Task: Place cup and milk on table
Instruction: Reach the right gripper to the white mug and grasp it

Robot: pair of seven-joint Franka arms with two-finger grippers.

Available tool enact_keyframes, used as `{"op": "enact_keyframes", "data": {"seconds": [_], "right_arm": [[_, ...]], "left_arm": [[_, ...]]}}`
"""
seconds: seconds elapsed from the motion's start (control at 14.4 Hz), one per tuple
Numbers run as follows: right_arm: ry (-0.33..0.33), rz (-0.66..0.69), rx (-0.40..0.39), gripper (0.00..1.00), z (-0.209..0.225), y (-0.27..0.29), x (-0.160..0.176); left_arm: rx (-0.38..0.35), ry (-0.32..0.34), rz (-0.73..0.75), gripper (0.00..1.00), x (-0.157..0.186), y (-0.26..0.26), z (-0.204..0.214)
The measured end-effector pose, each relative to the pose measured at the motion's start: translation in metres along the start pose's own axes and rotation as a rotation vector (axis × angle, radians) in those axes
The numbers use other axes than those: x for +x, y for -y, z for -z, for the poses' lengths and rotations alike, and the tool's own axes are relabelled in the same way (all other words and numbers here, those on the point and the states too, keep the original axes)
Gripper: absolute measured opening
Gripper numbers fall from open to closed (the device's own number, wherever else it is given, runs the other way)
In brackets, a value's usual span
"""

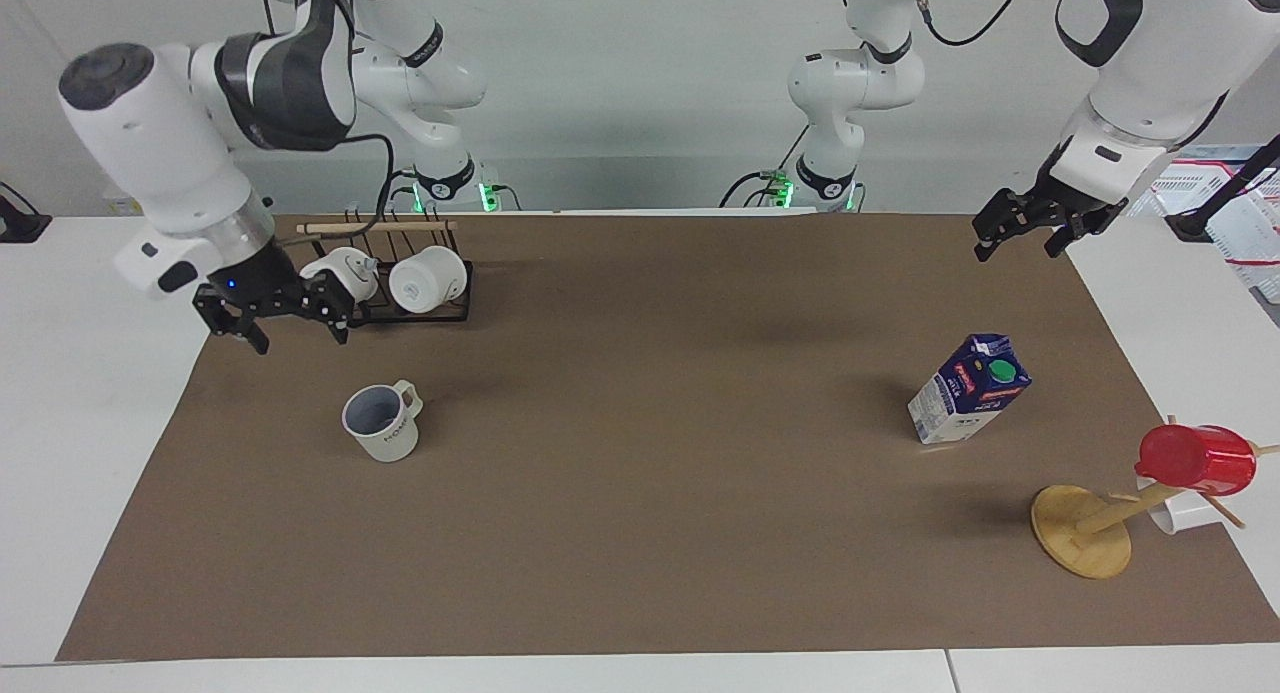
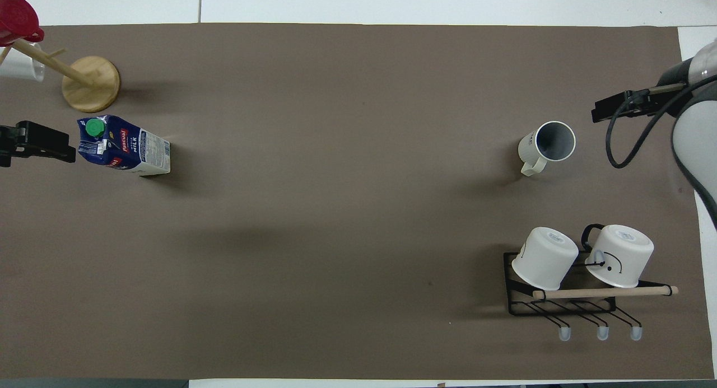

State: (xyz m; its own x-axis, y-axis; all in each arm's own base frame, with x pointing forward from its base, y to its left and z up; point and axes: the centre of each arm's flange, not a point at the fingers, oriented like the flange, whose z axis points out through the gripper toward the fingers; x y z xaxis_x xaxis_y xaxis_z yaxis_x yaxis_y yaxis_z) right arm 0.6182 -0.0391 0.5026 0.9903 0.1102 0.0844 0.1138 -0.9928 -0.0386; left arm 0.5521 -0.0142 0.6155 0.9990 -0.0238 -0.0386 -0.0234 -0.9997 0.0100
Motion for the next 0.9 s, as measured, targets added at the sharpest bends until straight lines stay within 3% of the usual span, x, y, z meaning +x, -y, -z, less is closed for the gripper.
{"op": "enact_keyframes", "data": {"seconds": [0.28, 0.62, 0.83, 0.9], "right_arm": [[-0.043, 0.008, -0.006, 1.00, -0.092, -0.009, -0.024], [-0.073, 0.009, -0.014, 1.00, -0.119, -0.007, -0.027], [-0.075, 0.007, -0.014, 0.94, -0.139, -0.008, -0.024], [-0.073, 0.006, -0.013, 0.83, -0.144, -0.008, -0.023]], "left_arm": [[0.000, 0.000, 0.000, 1.00, 0.000, 0.000, 0.000], [0.000, 0.000, 0.000, 1.00, 0.000, 0.000, 0.000], [0.000, 0.000, 0.000, 1.00, 0.000, 0.000, 0.000], [0.000, 0.000, 0.000, 1.00, 0.000, 0.000, 0.000]]}}
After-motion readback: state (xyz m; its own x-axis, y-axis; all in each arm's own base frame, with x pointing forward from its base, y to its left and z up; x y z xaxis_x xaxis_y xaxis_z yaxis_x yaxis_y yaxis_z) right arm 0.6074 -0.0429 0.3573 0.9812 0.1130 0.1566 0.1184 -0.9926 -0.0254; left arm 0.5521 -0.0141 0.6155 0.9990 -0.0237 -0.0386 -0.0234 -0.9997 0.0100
